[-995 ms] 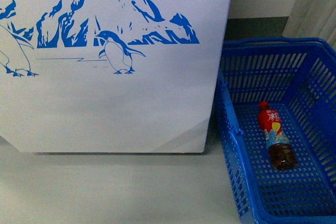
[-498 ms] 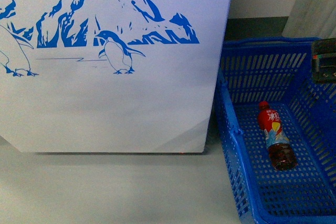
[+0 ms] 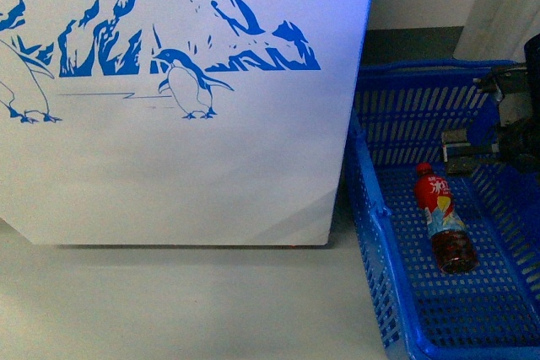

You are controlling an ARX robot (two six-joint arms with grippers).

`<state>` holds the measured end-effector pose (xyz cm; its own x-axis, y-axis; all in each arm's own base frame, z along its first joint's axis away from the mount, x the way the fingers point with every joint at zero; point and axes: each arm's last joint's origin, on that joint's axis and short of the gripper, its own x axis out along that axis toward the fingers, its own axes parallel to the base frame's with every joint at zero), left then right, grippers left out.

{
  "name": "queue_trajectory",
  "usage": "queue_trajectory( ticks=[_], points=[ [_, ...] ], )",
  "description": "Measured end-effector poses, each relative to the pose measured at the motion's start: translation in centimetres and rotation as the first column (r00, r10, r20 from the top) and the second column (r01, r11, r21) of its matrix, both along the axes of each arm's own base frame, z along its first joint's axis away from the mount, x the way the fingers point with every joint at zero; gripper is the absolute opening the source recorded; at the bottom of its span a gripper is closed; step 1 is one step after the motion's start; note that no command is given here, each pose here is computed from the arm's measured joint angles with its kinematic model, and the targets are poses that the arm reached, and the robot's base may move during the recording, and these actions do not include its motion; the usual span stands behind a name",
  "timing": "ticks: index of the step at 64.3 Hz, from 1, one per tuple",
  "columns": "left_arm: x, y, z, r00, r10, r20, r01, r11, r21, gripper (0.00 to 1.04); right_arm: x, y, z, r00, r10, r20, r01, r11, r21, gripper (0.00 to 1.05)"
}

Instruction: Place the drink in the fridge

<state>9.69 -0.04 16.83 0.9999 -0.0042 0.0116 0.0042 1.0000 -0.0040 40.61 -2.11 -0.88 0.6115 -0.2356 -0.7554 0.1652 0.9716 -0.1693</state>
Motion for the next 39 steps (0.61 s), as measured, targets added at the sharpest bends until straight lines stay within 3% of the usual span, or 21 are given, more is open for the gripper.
queue_trajectory(
  ticks=[24,39],
  points=[
    [0.0,0.0,0.0,1.000,0.000,0.000,0.000,1.000,0.000,0.97,2.9,-0.4,-4.7,0.992,-0.094,-0.079,0.100,0.992,0.082,0.97],
    [0.0,0.0,0.0,1.000,0.000,0.000,0.000,1.000,0.000,0.97,4.1,-1.1,-7.0,0.985,-0.128,-0.115,0.137,0.988,0.075,0.97]
  ],
)
